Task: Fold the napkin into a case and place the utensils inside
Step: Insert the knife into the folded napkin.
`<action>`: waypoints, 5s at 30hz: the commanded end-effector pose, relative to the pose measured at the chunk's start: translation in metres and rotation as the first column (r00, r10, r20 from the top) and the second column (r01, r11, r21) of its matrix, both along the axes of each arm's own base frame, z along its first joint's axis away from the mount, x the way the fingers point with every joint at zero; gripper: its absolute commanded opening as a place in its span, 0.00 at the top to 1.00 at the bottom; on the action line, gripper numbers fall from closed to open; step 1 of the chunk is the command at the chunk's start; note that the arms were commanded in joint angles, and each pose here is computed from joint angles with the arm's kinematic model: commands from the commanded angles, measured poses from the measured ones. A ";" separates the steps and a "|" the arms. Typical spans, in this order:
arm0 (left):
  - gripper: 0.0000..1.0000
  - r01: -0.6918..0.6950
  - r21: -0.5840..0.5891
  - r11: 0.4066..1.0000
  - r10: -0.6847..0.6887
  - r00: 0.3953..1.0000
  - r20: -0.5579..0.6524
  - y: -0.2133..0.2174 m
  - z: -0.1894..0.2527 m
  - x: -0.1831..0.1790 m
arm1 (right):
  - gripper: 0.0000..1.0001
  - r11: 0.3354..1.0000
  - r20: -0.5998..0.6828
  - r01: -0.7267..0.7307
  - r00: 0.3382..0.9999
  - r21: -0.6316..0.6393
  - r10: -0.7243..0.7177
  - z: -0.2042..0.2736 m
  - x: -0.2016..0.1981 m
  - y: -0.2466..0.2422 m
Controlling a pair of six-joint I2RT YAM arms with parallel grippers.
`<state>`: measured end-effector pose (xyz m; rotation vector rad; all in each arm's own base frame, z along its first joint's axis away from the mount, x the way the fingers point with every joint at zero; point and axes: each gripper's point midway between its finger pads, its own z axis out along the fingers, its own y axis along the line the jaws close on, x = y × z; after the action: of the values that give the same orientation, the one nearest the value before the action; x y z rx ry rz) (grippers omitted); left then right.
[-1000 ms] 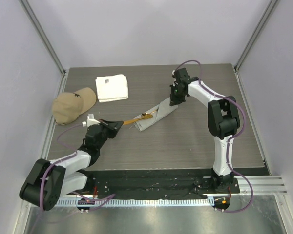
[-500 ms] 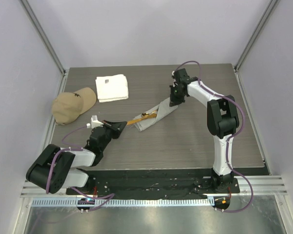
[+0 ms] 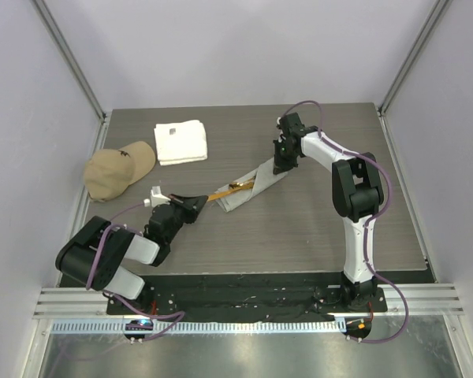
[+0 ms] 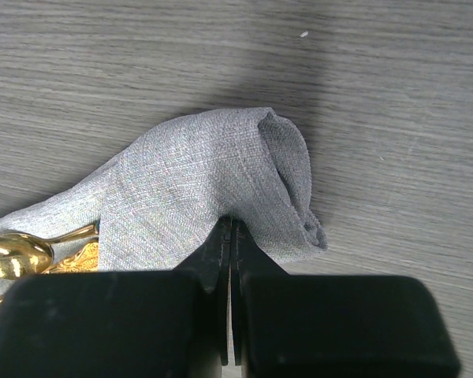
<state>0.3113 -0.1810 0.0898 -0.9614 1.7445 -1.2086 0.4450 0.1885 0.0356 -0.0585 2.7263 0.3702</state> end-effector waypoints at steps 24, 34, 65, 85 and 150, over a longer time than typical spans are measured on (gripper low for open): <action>1.00 0.000 -0.099 0.995 0.012 0.992 0.124 -0.022 0.025 0.025 | 0.99 1.000 0.085 -0.016 0.996 -0.010 0.016 0.024 0.043 0.014; 1.00 -0.002 -0.100 0.995 0.014 0.993 0.117 -0.029 0.015 0.025 | 0.99 1.000 0.069 -0.015 0.998 -0.001 0.015 0.013 0.044 0.017; 1.00 -0.186 -0.190 0.964 0.221 0.958 0.183 -0.055 0.033 0.027 | 0.99 0.998 0.052 -0.039 0.998 0.056 0.036 0.014 0.040 0.028; 0.96 -0.162 -0.142 0.977 0.180 0.975 0.128 -0.073 -0.001 0.014 | 0.99 0.998 0.063 -0.033 0.998 0.048 0.030 0.019 0.041 0.026; 0.68 0.664 0.153 0.732 -0.601 0.734 -0.315 -0.038 -0.063 -0.004 | 0.64 0.992 0.104 0.089 0.990 0.088 -0.098 0.064 0.038 -0.048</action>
<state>0.2901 -0.2246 0.0258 -0.3358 2.5328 -1.2954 0.4757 0.1371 0.0850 0.0977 2.6484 0.4119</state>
